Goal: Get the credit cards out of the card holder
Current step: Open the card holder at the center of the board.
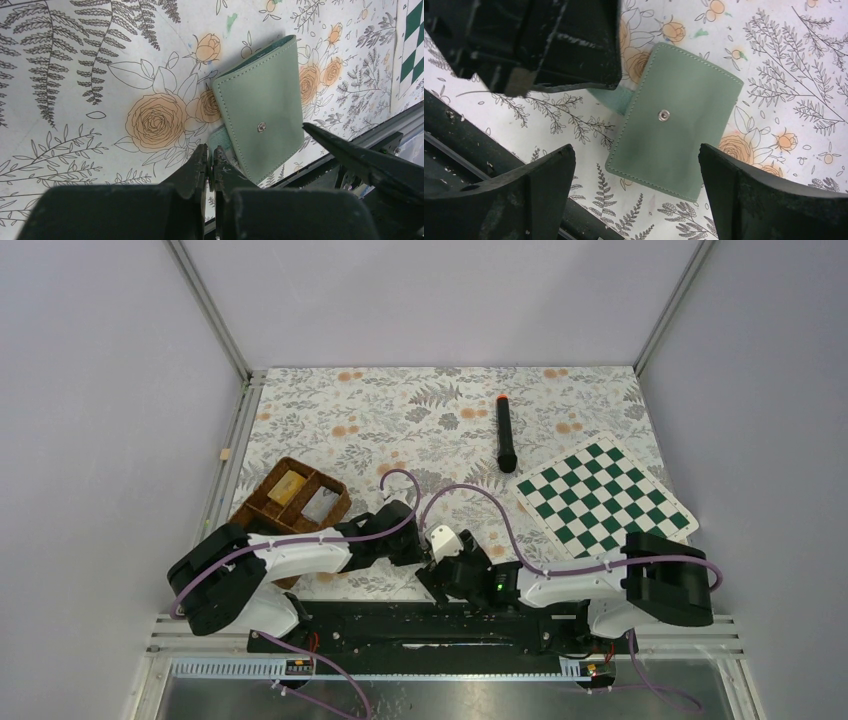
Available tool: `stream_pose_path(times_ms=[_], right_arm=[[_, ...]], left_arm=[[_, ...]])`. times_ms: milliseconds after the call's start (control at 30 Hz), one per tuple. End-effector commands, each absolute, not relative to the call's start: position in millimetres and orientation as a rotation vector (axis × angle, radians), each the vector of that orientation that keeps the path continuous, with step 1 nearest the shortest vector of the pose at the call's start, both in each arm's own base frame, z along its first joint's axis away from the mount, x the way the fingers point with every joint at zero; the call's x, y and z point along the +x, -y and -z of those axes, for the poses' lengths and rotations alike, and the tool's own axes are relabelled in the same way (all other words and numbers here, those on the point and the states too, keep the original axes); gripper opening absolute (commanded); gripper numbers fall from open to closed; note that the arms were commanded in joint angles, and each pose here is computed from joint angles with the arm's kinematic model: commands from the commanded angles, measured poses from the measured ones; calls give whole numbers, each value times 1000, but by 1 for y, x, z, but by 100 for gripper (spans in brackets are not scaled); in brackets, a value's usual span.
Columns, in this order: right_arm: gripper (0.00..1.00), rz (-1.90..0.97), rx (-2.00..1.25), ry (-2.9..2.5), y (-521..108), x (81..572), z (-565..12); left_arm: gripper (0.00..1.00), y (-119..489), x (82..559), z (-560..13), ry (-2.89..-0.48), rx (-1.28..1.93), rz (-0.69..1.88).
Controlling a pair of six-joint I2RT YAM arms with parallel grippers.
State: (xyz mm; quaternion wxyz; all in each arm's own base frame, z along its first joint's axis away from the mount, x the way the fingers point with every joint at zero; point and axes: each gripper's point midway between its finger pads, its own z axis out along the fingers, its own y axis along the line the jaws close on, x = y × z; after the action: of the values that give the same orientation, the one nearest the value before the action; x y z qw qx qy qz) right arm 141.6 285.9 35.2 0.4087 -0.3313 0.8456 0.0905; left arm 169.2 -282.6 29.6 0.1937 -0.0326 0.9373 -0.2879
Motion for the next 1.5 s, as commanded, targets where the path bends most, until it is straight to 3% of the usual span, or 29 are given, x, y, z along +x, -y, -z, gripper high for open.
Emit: stream_pose_path(times_ms=[0, 167, 367, 500, 833, 1467], right_arm=[[100, -162, -859, -2054, -301, 146, -46], [96, 30, -817, -2043, -282, 155, -44], [73, 57, -728, -2024, -267, 161, -52], [76, 73, -718, -2024, -264, 162, -52], [71, 82, -612, -1983, -251, 169, -73], [64, -151, -416, -2145, -237, 195, -63]], left_arm=[[0, 287, 170, -39, -2600, -99, 851], [0, 282, 171, -37, -2606, -109, 819], [0, 275, 171, -33, -2611, -117, 769], [0, 275, 171, -34, -2610, -121, 768], [0, 270, 171, -33, -2613, -119, 747], [0, 262, 167, -29, -2620, -121, 725]])
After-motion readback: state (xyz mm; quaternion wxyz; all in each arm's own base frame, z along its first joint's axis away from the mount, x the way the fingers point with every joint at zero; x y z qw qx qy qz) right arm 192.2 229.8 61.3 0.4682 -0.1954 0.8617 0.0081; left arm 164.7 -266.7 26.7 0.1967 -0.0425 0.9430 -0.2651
